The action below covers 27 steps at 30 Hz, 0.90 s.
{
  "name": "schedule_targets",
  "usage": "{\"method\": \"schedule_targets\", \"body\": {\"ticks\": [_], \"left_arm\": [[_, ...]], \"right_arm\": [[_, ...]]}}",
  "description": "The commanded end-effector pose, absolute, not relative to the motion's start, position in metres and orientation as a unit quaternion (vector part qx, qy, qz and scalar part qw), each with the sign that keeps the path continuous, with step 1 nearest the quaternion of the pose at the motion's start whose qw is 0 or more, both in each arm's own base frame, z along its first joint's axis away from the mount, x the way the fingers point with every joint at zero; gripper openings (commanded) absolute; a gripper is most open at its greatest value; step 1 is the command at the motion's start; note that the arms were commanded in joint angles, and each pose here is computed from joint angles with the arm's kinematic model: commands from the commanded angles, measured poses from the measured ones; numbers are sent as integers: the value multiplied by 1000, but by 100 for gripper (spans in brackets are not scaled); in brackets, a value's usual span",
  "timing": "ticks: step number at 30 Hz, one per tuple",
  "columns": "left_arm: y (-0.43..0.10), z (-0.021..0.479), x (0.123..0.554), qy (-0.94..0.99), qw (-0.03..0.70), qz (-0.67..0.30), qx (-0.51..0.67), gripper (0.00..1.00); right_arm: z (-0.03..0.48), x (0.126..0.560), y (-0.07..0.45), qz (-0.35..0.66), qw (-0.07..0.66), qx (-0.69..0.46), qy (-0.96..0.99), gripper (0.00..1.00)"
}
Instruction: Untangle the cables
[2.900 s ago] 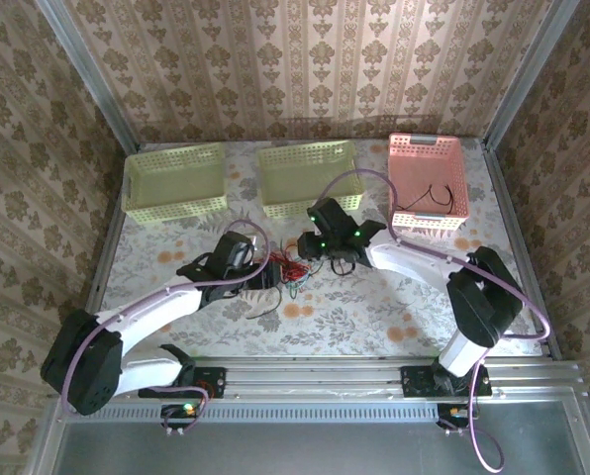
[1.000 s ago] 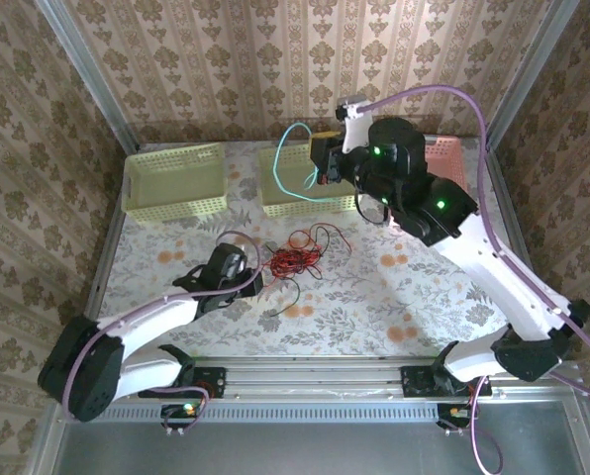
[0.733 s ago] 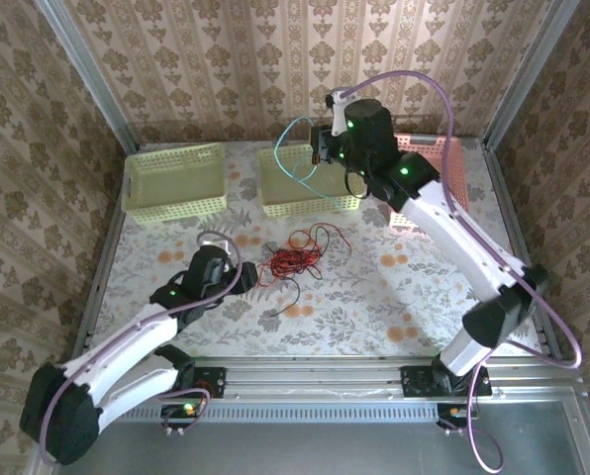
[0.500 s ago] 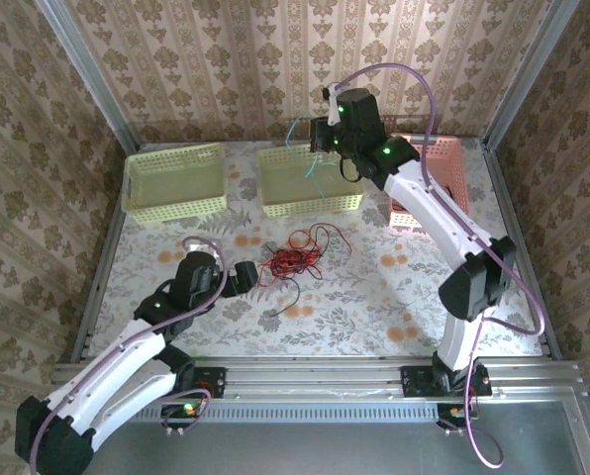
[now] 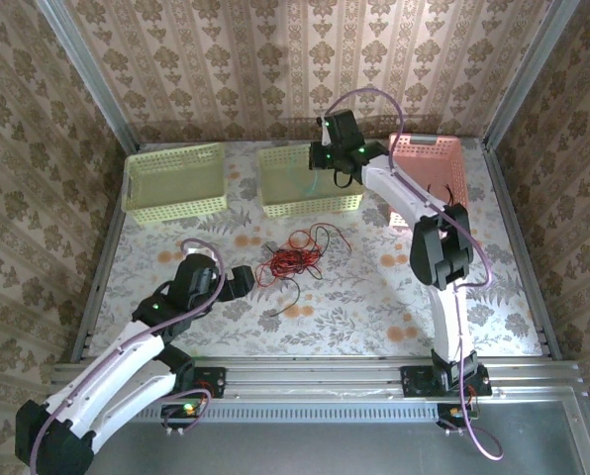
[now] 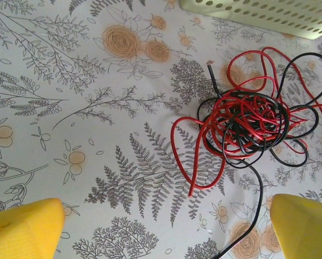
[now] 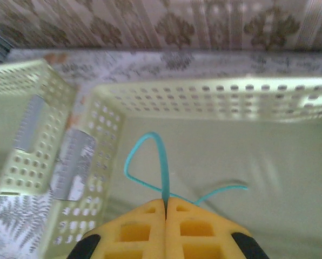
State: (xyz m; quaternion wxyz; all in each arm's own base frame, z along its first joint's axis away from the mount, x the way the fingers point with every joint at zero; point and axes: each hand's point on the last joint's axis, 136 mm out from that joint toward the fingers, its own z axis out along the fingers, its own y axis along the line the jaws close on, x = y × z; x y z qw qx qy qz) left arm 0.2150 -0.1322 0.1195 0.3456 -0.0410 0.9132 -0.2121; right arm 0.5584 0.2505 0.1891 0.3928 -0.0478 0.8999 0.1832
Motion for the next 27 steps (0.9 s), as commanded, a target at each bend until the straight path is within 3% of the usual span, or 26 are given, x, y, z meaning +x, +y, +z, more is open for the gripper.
{"method": "schedule_targets", "body": {"ticks": [1,3,6,11,17,23,27], "left_arm": [[-133,125,218,912,348,-214,-45,98],[-135,123,219,913,343,-216,-43,98],[-140,122,221,915,335,-221,-40,98],[-153,119,229,916,324,-233,-26,97],[-179,118,247,926,293,-236,14,87],[-208,108,263,931,258,-255,45,72],[-222,96,270,935,232,-263,58,63]], "right_arm": [[172,563,248,194,362,-39,911,2],[166,565,241,183,345,-30,920,26],[182,561,233,169,351,-27,921,38],[239,532,224,165,403,-30,900,42],[257,448,220,157,431,-41,888,44],[188,352,225,207,368,-24,906,45],[144,311,230,258,319,-3,912,48]]}}
